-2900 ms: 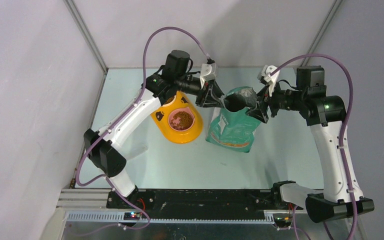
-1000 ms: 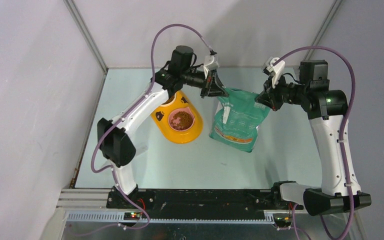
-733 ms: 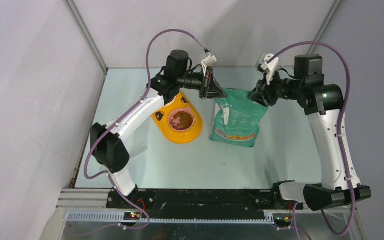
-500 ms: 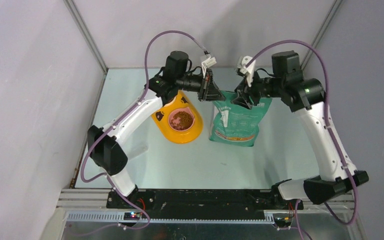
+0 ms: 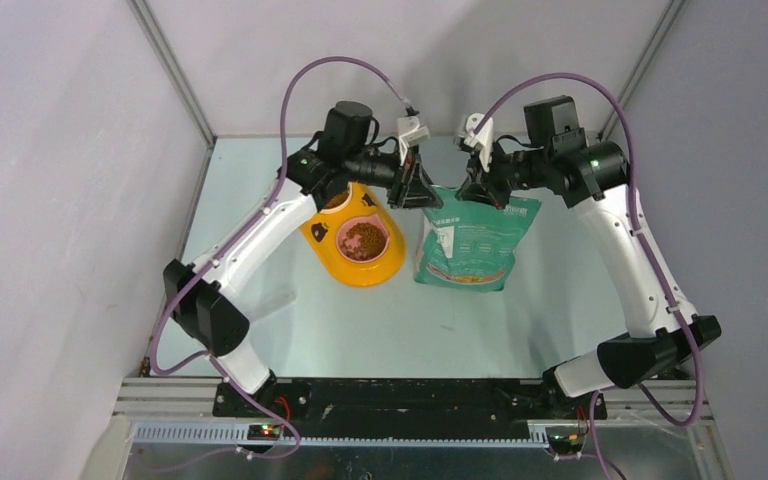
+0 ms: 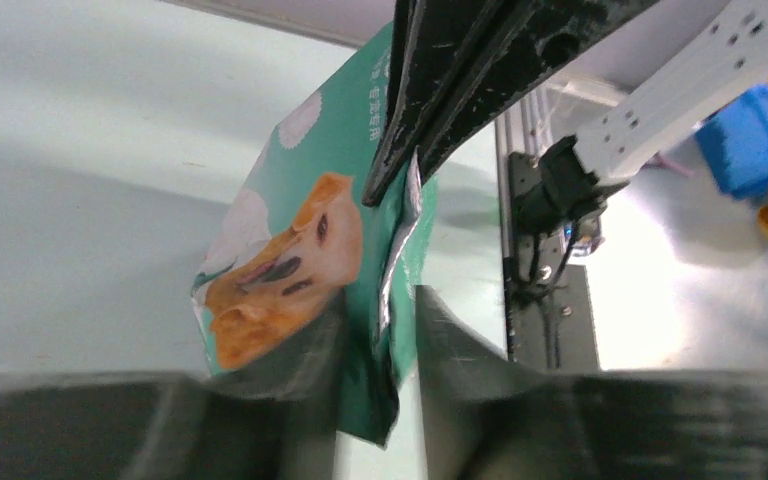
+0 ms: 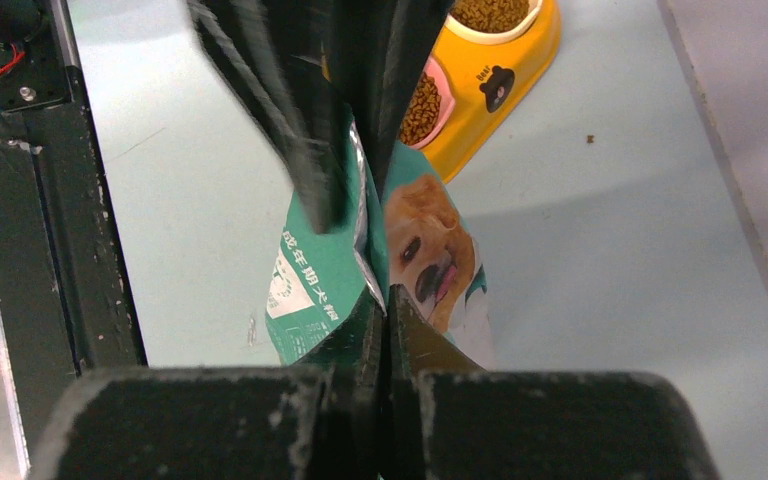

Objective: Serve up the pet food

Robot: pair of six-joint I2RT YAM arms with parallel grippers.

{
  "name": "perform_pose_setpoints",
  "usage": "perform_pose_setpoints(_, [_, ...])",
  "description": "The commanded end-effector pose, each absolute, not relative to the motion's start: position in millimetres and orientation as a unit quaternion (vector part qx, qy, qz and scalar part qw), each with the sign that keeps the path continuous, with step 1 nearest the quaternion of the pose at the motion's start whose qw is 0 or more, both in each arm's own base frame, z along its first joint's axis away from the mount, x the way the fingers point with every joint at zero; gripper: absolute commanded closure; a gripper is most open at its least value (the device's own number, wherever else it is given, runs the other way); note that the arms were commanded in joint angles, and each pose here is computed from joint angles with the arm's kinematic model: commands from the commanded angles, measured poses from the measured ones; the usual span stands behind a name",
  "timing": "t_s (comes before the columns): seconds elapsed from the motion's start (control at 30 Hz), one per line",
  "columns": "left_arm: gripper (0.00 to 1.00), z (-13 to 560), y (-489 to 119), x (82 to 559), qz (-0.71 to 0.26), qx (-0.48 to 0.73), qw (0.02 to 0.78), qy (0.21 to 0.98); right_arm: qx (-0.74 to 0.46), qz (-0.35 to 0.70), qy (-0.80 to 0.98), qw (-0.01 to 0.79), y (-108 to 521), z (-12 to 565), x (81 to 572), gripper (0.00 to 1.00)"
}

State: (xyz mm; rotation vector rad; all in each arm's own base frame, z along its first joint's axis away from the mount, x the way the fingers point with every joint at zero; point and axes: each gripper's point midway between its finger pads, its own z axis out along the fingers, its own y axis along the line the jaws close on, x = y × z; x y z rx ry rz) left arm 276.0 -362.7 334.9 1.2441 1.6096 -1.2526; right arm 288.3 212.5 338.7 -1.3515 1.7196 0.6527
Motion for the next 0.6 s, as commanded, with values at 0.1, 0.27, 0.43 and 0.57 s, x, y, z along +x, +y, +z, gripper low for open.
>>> perform_pose_setpoints(0.1, [0.67,397,-351,266,-0.461,0.52,0.444,0.566,-0.549,0.2,0.67,0.458,197,367,280,0.96])
perform_pose_setpoints(0.27, [0.9,385,-351,272,-0.436,0.543,0.428,0.576,-0.553,0.164,0.693,0.432,180,354,278,0.58])
perform_pose_setpoints(0.43, [0.99,379,-348,271,-0.43,0.545,0.426,0.579,-0.556,0.159,0.695,0.427,169,353,274,0.93])
perform_pose_setpoints(0.57, [0.56,387,-346,256,-0.441,0.572,0.428,0.543,-0.551,0.163,0.693,0.435,166,357,274,1.0])
